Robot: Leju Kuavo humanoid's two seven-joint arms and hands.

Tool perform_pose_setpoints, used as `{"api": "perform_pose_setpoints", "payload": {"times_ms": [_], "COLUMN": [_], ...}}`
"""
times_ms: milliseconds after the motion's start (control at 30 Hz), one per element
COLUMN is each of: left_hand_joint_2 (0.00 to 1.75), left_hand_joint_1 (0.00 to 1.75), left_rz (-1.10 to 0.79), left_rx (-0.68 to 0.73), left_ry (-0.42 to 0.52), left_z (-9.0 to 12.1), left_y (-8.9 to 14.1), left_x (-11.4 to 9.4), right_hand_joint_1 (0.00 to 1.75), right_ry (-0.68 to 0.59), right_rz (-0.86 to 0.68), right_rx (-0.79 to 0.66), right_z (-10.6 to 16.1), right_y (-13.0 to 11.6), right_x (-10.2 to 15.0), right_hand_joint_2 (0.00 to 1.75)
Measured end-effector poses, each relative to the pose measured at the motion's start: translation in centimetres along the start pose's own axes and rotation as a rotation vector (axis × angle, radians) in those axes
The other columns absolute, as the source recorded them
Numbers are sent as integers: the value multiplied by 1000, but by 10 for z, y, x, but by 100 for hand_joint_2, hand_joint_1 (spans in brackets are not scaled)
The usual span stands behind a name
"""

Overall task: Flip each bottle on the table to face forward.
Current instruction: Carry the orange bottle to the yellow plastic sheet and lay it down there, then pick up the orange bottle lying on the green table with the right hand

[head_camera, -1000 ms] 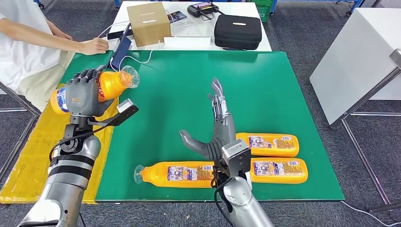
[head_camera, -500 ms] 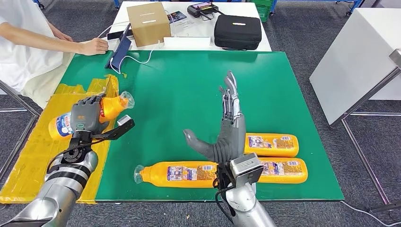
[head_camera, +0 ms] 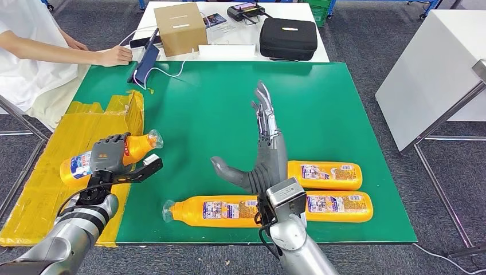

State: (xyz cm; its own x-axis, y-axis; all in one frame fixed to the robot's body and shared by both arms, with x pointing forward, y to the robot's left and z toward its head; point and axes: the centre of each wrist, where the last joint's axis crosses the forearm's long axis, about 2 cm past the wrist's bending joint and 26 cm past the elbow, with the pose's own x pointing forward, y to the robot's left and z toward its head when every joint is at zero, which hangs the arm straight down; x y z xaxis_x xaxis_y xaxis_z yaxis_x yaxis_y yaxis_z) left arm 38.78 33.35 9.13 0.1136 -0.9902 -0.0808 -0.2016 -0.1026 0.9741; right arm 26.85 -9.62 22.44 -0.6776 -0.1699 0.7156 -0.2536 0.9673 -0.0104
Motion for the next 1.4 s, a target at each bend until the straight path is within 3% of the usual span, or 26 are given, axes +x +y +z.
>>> {"api": "perform_pose_setpoints", "payload": {"times_ms": [533,833,1067,1233,1400], "left_hand_joint_2": [175,175,175,175,175], "left_hand_joint_1": [0,0,0,0,0], "left_rz": [11,525,1066,1288,1405], "left_rx": [-185,-51,81,156,218], "left_ry": [35,-48,-61,-76,-97], "left_z": [-9,-10,-17,-13,-3], "left_y": [0,3,20,33,42], "left_x": [3,9,18,15,10], "right_hand_joint_1": [0,0,0,0,0], "right_ry": [35,30,38,68,124], "right_rz": [41,114,273,421,544], "right_rx": [30,63,149,309,598], "right_z": [0,3,8,13,27], "right_y": [1,-1,-4,-3,0], "right_x": [-8,-12,-17,-23,-39], "right_hand_joint_2": [175,175,175,175,175]}}
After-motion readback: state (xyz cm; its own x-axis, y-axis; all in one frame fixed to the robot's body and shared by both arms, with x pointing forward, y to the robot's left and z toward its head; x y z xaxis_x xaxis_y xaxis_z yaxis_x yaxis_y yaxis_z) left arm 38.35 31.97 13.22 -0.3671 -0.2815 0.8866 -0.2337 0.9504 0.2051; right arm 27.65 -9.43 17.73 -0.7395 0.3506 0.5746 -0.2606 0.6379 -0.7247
